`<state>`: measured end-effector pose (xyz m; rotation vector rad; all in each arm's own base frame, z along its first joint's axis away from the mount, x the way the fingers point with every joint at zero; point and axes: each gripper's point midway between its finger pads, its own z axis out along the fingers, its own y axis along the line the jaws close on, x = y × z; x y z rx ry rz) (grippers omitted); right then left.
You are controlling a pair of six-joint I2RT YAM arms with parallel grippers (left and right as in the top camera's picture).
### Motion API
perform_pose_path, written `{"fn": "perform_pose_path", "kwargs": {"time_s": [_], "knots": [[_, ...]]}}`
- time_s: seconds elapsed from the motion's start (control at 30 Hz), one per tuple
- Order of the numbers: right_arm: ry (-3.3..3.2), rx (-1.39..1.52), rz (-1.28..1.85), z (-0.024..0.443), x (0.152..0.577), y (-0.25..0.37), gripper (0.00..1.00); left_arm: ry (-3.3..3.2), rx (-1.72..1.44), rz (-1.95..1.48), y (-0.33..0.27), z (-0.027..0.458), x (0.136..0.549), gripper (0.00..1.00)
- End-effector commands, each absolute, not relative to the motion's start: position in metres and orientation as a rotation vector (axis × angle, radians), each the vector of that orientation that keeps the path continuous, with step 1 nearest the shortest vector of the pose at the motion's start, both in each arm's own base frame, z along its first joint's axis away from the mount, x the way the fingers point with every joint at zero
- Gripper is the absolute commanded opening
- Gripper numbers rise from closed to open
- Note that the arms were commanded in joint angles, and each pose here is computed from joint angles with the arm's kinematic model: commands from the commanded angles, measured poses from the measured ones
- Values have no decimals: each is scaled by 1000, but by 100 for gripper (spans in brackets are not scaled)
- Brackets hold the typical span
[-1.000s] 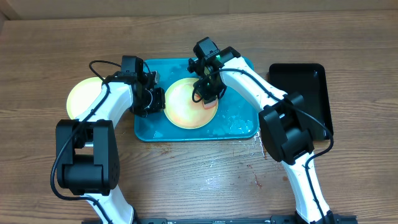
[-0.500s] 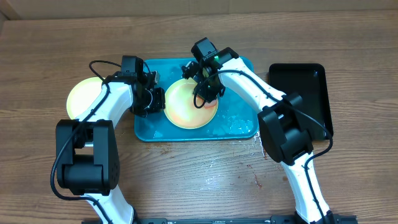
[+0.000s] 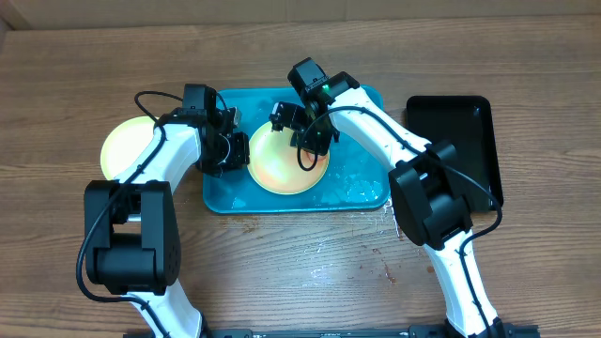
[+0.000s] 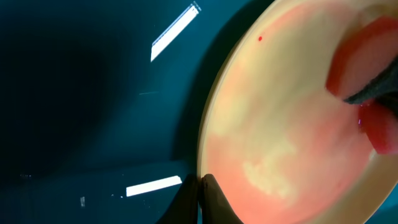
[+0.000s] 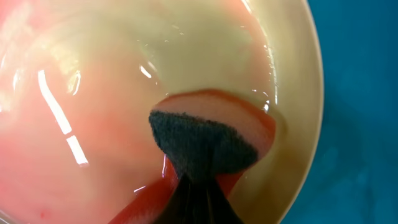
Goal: Clean dirty plates on tray and stack at the side
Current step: 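Keep scrubbing the yellow plate with the sponge in circles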
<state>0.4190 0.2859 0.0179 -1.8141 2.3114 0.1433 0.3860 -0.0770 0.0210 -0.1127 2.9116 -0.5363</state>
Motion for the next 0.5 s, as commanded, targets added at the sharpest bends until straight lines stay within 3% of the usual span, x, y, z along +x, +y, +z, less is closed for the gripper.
{"fn": "perform_pose_path", "kwargs": {"time_s": [0.0, 0.47], "knots": [[2200, -1966, 122, 19, 414, 287, 4, 2857, -108, -527, -72, 39, 396, 4], [2001, -2158, 82, 19, 415, 286, 4, 2858, -108, -527, -72, 39, 396, 4]]}}
